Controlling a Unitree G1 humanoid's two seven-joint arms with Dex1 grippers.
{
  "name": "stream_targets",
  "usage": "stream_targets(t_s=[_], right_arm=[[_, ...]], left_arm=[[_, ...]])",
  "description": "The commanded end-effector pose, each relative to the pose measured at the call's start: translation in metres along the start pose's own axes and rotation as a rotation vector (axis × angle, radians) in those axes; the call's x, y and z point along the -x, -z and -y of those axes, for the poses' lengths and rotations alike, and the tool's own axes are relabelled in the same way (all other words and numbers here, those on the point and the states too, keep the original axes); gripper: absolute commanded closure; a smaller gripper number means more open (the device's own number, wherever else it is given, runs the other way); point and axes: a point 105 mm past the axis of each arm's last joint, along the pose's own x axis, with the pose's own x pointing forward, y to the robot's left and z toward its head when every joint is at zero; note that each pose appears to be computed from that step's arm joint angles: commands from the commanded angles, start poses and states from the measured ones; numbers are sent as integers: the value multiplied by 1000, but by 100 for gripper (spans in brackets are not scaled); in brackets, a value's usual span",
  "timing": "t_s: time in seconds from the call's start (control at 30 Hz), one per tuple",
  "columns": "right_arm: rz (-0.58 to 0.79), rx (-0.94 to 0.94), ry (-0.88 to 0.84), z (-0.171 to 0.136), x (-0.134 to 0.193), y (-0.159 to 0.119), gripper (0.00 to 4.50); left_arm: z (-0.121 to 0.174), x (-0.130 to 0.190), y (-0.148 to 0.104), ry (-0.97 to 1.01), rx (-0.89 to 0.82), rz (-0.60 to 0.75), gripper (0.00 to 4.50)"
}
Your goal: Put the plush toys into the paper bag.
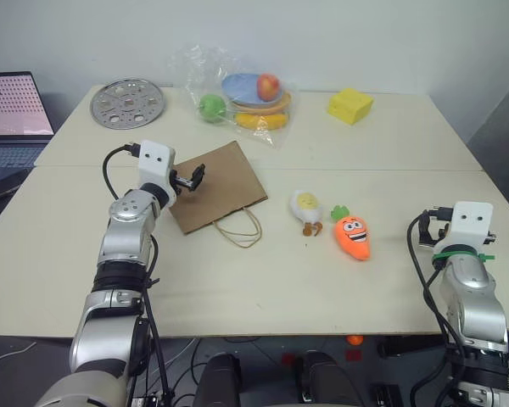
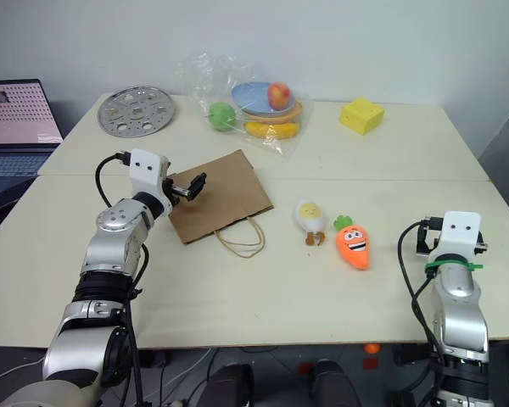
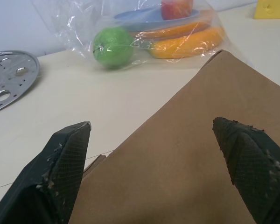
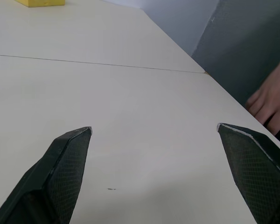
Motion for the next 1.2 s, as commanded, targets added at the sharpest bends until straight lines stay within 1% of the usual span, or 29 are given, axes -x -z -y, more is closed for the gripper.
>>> stream_targets(t_s=[0.03,0.2,0.33,0.47,0.6,0.77,0.9,0.93,1.0,1.1,1.13,1.17,1.2], right_arm=[[58,6,23,9,-1,-17,0],[79,6,0,3,-4,-23,0],[72,-4,12,4,-5,-22,0],[86,9,-27,-3,-9,-26,0],[86,14,-23,0,-15,-25,0],[119,29,-50,-2,-21,-37,0],[138,48,-64,9,-25,-45,0],[145,48,-98,7,-24,-48,0],[173,33,-219,-6,-20,-61,0],[224,28,-449,-33,-6,-77,0],[255,12,-619,-50,9,-88,0],[274,2,-738,-61,22,-95,0],[278,2,-893,-74,40,-99,0]], left_arm=[[-3,2,-17,2,-17,55,2],[-11,6,-24,-19,-9,84,2],[-14,12,-24,-20,-1,85,2],[-15,24,-23,-16,5,91,2],[-17,27,-25,-28,21,99,2],[-12,35,-32,15,7,114,2],[-3,42,-43,110,10,137,2],[2,45,-47,169,-22,132,2],[17,52,-54,306,-77,116,2],[35,64,-58,477,-112,96,2],[48,71,-59,578,-142,78,2],[56,76,-58,646,-162,63,2],[65,81,-56,725,-180,42,2]])
